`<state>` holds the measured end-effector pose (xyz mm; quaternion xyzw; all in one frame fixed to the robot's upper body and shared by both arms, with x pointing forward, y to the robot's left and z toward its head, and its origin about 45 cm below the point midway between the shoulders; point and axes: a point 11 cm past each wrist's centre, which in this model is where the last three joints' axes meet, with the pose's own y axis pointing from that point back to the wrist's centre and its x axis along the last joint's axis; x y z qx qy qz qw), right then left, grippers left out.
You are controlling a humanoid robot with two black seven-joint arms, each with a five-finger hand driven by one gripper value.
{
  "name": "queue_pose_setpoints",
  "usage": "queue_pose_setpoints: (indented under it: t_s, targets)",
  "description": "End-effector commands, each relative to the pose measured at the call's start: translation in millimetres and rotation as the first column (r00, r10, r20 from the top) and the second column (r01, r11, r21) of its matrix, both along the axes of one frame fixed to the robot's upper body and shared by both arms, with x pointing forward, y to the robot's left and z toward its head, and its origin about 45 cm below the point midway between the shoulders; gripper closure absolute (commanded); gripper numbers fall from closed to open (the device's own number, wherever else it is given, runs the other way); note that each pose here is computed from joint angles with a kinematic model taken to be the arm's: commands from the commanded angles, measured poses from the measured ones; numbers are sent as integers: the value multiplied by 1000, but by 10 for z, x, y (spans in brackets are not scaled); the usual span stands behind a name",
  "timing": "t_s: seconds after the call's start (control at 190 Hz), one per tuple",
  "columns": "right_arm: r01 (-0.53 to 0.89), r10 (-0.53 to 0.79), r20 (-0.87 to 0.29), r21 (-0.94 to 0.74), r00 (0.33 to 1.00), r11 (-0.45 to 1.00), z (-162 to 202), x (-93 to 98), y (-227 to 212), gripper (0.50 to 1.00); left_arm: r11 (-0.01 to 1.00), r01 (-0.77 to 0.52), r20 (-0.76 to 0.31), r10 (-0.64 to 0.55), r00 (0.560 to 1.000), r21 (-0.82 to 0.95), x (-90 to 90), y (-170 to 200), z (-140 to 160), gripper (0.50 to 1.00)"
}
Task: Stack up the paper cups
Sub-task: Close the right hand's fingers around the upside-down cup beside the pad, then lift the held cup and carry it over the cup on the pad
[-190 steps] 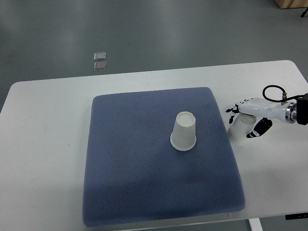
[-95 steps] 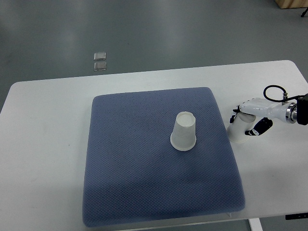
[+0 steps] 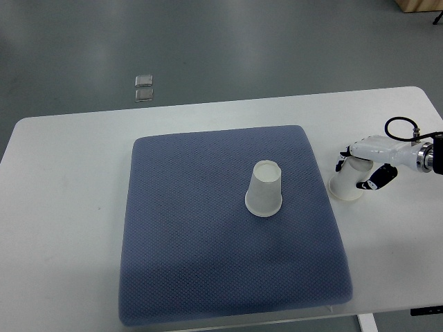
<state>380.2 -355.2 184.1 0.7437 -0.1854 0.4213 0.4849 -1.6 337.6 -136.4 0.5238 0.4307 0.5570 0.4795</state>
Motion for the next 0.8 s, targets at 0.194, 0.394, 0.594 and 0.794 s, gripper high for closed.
queue_pose_setpoints:
  t_s: [0.194, 0.394, 0.594, 0.794]
  targets:
    - [-10, 10, 24, -7, 1000, 1000, 337, 183, 24, 785, 1000, 1, -1, -1, 1000, 1, -1, 1, 0, 500]
    - [-38, 39, 30, -20, 999, 999, 675, 353, 132, 785, 1000, -2, 0, 2, 1000, 1, 0, 1, 0, 500]
    - [-84, 84, 26, -17, 996, 996, 887, 388, 308, 785, 1000, -2, 0, 2, 1000, 0, 0, 0, 0, 500]
    - [-139, 140, 9, -13, 990, 990, 1150, 367, 479, 785, 1000, -2, 0, 2, 1000, 0, 0, 0, 0, 500]
